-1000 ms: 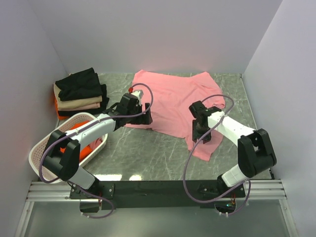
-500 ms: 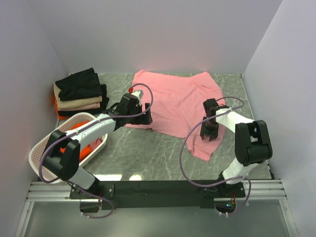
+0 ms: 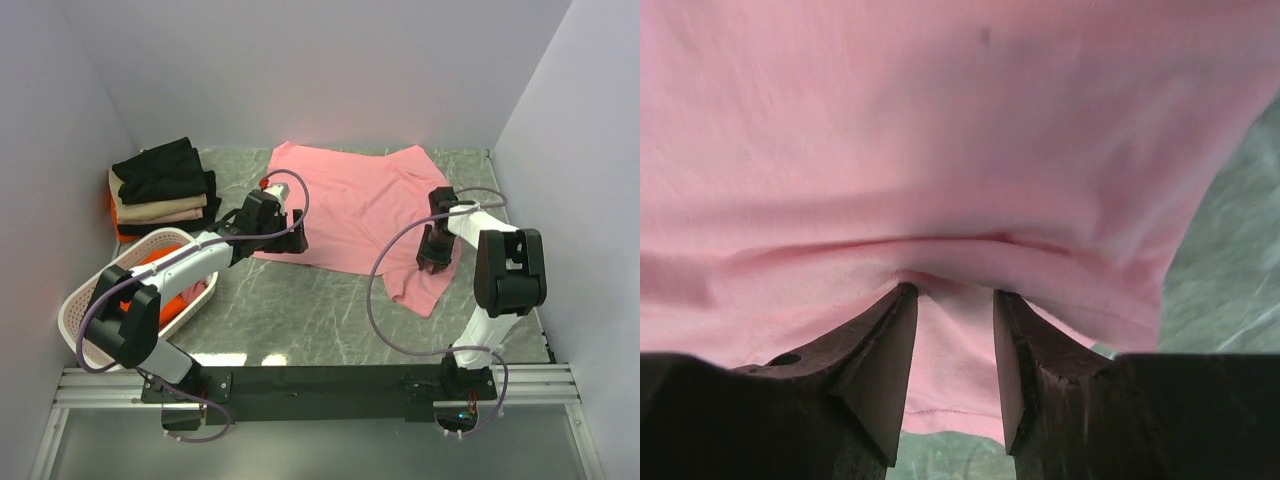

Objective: Fold and stack the t-shirts
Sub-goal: Flatten the tshirt out

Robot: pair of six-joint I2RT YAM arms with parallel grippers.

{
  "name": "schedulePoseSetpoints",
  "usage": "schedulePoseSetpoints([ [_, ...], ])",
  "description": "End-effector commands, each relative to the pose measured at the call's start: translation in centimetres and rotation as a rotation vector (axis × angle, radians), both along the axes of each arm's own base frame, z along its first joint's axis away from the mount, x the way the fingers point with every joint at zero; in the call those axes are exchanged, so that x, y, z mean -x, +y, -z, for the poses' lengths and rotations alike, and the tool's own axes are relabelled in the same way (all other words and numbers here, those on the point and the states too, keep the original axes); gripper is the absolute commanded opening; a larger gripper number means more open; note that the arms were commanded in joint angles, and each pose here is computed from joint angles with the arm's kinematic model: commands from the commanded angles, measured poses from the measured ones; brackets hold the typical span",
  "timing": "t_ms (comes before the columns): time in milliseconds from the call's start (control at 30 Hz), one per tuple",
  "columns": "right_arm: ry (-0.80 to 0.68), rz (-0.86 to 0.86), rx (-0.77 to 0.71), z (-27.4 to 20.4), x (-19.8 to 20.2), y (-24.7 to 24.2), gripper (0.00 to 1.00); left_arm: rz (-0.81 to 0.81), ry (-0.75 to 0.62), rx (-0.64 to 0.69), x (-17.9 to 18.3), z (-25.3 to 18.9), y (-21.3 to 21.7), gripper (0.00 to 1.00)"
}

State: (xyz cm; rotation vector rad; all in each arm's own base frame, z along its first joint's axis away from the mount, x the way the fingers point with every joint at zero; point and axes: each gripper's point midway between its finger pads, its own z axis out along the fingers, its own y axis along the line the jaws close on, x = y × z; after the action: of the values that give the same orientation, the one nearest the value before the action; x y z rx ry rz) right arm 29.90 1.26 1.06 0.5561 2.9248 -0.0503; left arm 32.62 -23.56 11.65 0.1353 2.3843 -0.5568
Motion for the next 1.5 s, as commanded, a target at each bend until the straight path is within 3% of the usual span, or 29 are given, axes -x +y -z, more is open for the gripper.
schedulePoseSetpoints([
  [0, -0.014, 0.003, 0.084, 0.7, -1.9, -2.2, 0.43, 0.001, -0.050, -0.004, -0.4, -1.1, 0.3, 0.91],
  [167, -0.029, 0.002, 0.079, -0.7, -3.3, -3.0, 0.42, -0.002, -0.050, -0.013, -0.8, -0.7, 0.3, 0.91],
  [700, 0.048, -0.055, 0.125, -0.2, 4.7, -0.1, 0.46, -0.025, 0.041, -0.083, -2.1, 6.4, 0.5, 0.91],
  [867, -0.002, -0.064, 0.148, -2.7, 4.7, -0.2, 0.47, -0.033, 0.103, -0.115, -0.7, 9.1, 1.4, 0.91],
  [1200, -0.298, -0.115, 0.018, -11.2, -5.9, 3.2, 0.48, -0.112, 0.225, -0.106, 4.5, 11.7, 4.0, 0.91],
  [1367, -0.284, -0.160, -0.022, -9.2, -9.8, 5.7, 0.48, -0.129, 0.238, -0.060, 6.3, 10.7, 4.3, 0.91],
  [1467, -0.260, -0.197, -0.038, -7.3, -11.1, 7.6, 0.47, -0.132, 0.186, -0.039, 5.6, 8.0, 3.8, 0.91],
])
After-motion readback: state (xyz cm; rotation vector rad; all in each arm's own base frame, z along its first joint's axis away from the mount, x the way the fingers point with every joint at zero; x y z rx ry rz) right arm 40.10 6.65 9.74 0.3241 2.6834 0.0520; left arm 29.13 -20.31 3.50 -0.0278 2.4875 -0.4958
